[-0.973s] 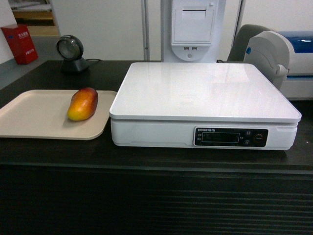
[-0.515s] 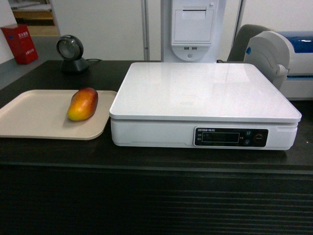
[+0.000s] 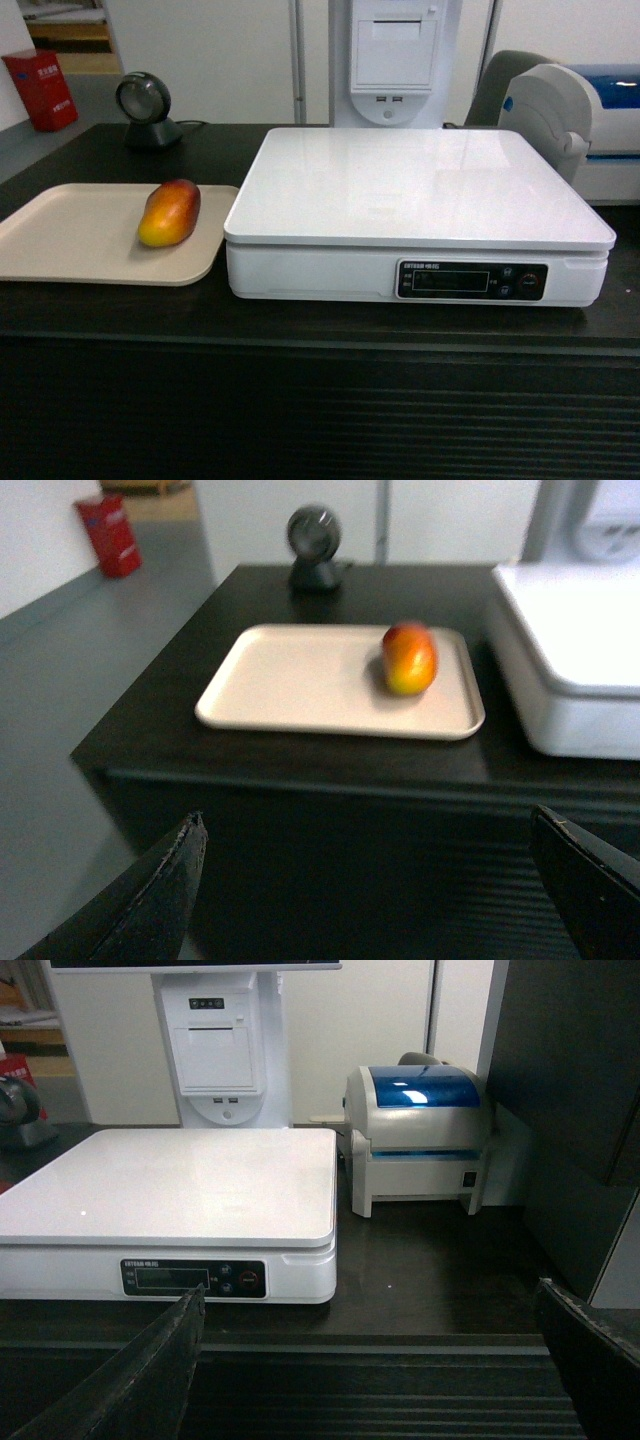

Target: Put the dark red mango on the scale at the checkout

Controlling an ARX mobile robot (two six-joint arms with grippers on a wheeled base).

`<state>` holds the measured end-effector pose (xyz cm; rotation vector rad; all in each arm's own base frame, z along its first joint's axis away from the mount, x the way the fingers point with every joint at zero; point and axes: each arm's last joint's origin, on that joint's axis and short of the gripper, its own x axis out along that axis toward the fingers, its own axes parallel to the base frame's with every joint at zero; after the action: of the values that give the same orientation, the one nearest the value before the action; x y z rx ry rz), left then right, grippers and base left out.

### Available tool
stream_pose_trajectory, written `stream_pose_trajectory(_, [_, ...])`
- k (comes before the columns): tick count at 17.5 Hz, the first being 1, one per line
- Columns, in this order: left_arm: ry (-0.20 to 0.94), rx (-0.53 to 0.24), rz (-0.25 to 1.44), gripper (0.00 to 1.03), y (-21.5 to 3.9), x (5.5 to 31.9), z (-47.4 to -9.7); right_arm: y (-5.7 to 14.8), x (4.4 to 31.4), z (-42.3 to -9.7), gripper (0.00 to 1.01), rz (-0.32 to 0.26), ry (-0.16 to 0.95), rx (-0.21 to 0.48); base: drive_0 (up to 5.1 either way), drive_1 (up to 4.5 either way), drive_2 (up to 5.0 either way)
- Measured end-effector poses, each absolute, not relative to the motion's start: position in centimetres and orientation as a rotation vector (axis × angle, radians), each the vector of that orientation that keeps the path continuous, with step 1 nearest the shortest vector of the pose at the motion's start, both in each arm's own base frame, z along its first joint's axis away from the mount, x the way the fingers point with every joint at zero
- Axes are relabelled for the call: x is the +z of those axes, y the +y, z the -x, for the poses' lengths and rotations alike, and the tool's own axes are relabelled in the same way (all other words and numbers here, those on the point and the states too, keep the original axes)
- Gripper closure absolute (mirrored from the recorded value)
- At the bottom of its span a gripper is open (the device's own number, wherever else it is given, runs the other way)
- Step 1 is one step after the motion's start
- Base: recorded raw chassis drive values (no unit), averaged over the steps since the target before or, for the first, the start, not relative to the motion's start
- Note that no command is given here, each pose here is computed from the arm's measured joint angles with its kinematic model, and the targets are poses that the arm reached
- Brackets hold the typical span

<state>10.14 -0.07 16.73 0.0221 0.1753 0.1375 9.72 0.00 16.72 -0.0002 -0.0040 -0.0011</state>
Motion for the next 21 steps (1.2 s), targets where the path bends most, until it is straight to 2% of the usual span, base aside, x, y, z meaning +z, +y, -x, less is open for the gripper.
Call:
stream_pose_trajectory(5, [0.152, 0.212, -0.031, 0.05, 0.4, 18.2, -11.0, 0.0, 16.7, -9.7, 0.03, 0.001, -0.005, -0.001, 0.0, 0.0, 0.0])
stream_pose_trajectory(12, [0.095, 0.201, -0.045, 0.05, 0.8, 19.7, -12.1, 0.0, 16.7, -9.7, 0.03, 0.001, -0.004, 0.0, 0.0, 0.0, 0.0])
stream_pose_trajectory(13, [0.097, 0.159, -0.069, 0.05, 1.6, 20.4, -14.7, 0.0, 16.7, -9.7, 0.03, 0.001, -0.004, 0.0, 0.0, 0.0, 0.0])
stream_pose_trajectory(14, [0.107, 0.088, -0.07, 0.05, 2.7, 21.5, -20.5, 0.0, 16.7, -9.7, 0.03, 0.001, -0.004, 0.0, 0.0, 0.0, 0.0])
stream_pose_trajectory(16, [0.379, -0.06, 0.007, 0.05, 0.5, 18.5, -35.3, 0.0, 16.7, -9.7, 0.03, 0.001, -0.004, 0.0, 0.0, 0.0, 0.0])
stream_pose_trajectory(17, [0.456, -0.074, 0.017, 0.05, -0.3, 17.0, -39.9, 0.0, 16.7, -9.7, 0.03, 0.001, -0.004, 0.0, 0.0, 0.0, 0.0])
stream_pose_trajectory(21, [0.524, -0.1, 0.05, 0.05, -1.1, 16.0, -45.8, 0.0, 16.7, -9.7, 0.03, 0.001, -0.004, 0.0, 0.0, 0.0, 0.0])
